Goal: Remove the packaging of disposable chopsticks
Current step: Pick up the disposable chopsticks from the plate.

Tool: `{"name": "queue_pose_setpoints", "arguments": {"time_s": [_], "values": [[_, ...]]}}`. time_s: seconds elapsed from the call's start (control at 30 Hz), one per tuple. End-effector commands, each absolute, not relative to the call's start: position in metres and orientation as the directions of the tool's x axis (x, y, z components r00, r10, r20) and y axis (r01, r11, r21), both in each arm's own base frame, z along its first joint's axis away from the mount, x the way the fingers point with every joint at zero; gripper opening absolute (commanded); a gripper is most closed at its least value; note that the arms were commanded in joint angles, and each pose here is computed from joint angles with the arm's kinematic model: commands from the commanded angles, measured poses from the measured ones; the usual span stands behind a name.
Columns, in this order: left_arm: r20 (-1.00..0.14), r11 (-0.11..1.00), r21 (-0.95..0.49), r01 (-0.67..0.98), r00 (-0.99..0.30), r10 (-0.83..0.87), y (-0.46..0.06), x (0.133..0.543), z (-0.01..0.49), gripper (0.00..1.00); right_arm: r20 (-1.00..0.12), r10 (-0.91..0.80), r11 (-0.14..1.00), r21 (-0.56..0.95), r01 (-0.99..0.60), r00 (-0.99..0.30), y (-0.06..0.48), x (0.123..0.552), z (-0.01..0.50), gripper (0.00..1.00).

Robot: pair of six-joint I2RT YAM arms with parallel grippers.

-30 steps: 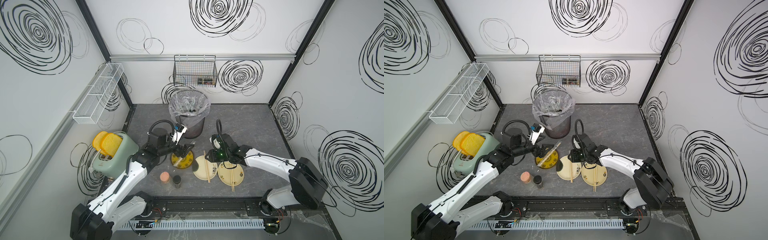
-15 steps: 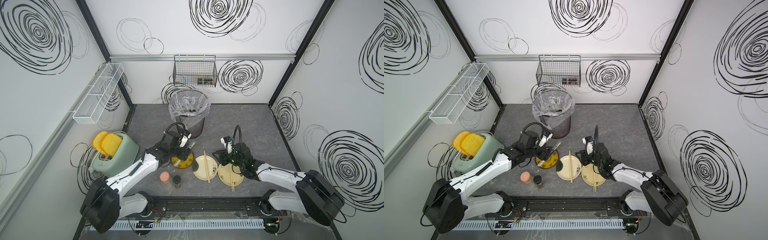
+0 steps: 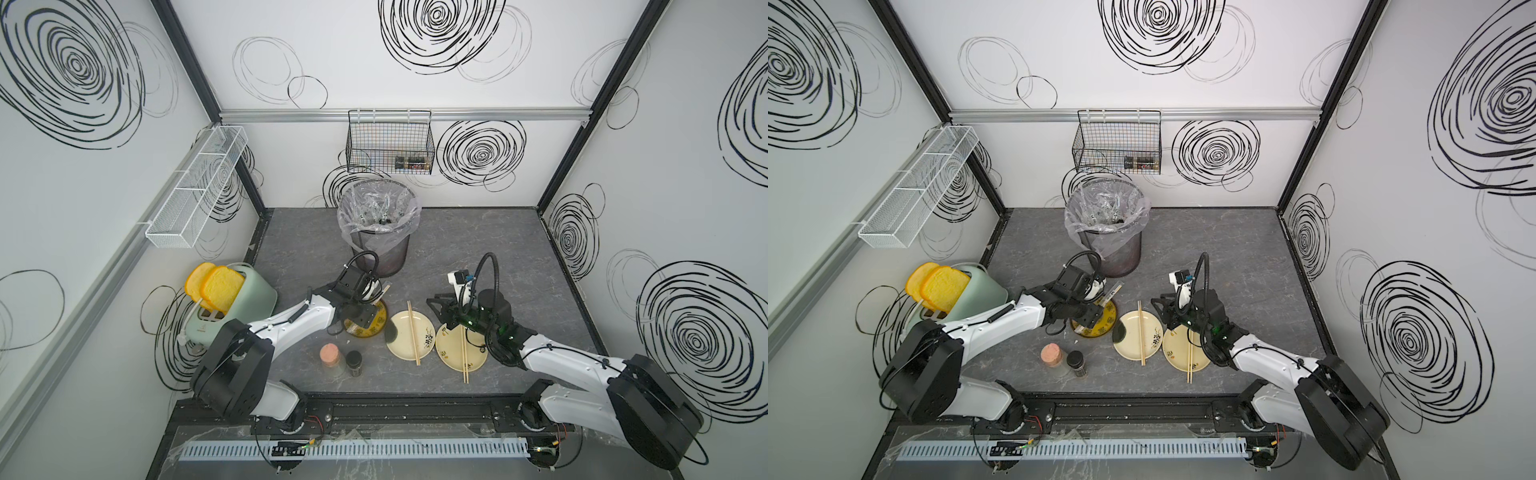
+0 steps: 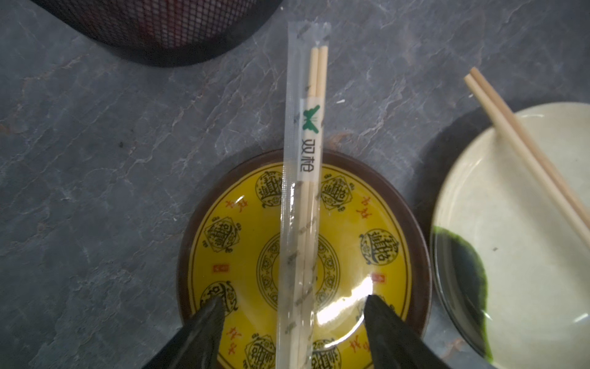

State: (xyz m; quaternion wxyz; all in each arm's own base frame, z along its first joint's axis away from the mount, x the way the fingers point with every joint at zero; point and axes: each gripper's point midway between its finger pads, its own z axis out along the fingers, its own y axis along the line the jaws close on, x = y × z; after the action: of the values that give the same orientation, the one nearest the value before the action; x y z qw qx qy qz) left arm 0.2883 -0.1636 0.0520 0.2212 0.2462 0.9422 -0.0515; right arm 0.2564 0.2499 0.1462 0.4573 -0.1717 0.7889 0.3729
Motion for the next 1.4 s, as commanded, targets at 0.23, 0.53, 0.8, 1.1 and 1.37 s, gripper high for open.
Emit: {"name": "queue_pose_setpoints", "arguments": {"time_s": [0.23, 0.53, 0.8, 1.1, 1.37], "values": [[-0.439, 0.904, -0.017, 0.426, -0.816, 0.376, -0.179, 0.305, 0.030, 0.70, -0.873, 0.087, 0.662, 0.410, -0.627, -0.479, 0.250, 0.257, 0.156, 0.42], [-0.434, 0.906, -0.013, 0.423, -0.819, 0.376, -0.179, 0.307, 0.024, 0.48, -0.871, 0.086, 0.661, 0.413, -0.627, -0.483, 0.251, 0.257, 0.156, 0.43], [-0.401, 0.908, -0.004, 0.418, -0.833, 0.382, -0.175, 0.305, 0.015, 0.34, -0.874, 0.090, 0.663, 0.410, -0.626, -0.478, 0.250, 0.257, 0.158, 0.43], [-0.458, 0.890, -0.027, 0.455, -0.797, 0.393, -0.184, 0.303, 0.046, 0.12, -0.874, 0.092, 0.666, 0.411, -0.623, -0.478, 0.249, 0.258, 0.158, 0.44], [-0.523, 0.833, -0.044, 0.551, -0.724, 0.451, -0.205, 0.286, 0.080, 0.06, -0.869, 0.099, 0.665, 0.420, -0.617, -0.485, 0.250, 0.258, 0.158, 0.44]]}}
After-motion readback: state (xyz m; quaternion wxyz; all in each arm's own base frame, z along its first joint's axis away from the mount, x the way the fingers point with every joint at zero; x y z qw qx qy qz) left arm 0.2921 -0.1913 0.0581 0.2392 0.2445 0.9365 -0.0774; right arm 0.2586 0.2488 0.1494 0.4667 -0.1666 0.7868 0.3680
